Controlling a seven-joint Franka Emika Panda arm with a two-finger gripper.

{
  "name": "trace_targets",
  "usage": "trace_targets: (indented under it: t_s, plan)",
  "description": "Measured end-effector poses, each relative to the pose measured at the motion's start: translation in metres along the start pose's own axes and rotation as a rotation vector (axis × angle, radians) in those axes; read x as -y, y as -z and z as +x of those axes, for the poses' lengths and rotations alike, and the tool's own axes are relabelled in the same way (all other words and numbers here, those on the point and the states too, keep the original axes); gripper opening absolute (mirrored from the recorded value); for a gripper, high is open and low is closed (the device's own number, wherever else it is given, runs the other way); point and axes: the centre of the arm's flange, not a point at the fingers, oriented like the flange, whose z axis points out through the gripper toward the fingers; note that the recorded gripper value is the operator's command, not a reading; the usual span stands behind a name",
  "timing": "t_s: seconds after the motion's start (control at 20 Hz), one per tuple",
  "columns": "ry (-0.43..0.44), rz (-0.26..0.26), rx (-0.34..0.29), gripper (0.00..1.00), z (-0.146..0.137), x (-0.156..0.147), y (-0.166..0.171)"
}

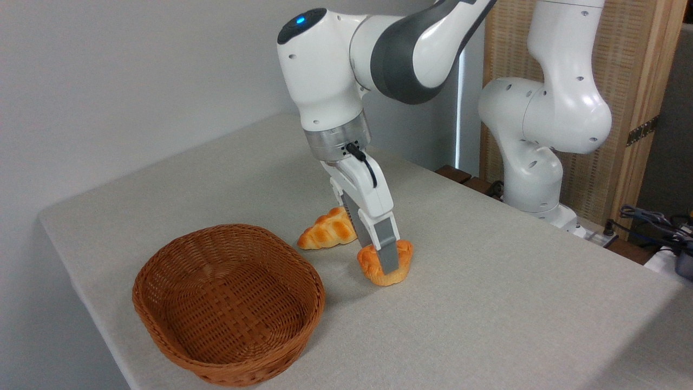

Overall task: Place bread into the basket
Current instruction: 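Close the gripper on the orange bun, then lift the orange bun and carry it over the wicker basket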

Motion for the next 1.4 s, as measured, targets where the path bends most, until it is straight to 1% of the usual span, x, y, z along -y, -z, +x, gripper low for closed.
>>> trace_targets:
  t_s: [0.1, 0.3, 0.5, 0.6, 0.7, 0.75, 0.8, 0.9, 0.95, 1.05, 1.15, 1.4]
  plan:
    - [-0.004, 0.014, -0.011, 1.0, 0.004, 0.002, -0.006]
    - [-0.007, 0.006, -0.009, 1.0, 0.005, 0.002, -0.01]
    - [0.004, -0.033, 0.013, 1.0, -0.003, 0.001, -0.015]
    - [0.004, -0.043, 0.02, 0.97, -0.004, 0.0, -0.016]
    - [0.005, -0.046, 0.021, 0.79, -0.004, 0.0, -0.016]
    - [0.005, -0.046, 0.022, 0.66, -0.004, 0.0, -0.016]
    - [0.005, -0.047, 0.022, 0.57, -0.004, 0.0, -0.016]
    - [0.004, -0.047, 0.022, 0.43, -0.004, -0.001, -0.016]
    - [0.004, -0.048, 0.023, 0.39, -0.004, -0.001, -0.016]
    - [0.003, -0.05, 0.025, 0.38, -0.004, -0.001, -0.016]
    - [0.003, -0.053, 0.026, 0.35, -0.004, -0.002, -0.017]
    - [0.006, -0.059, 0.024, 0.35, -0.006, -0.001, -0.017]
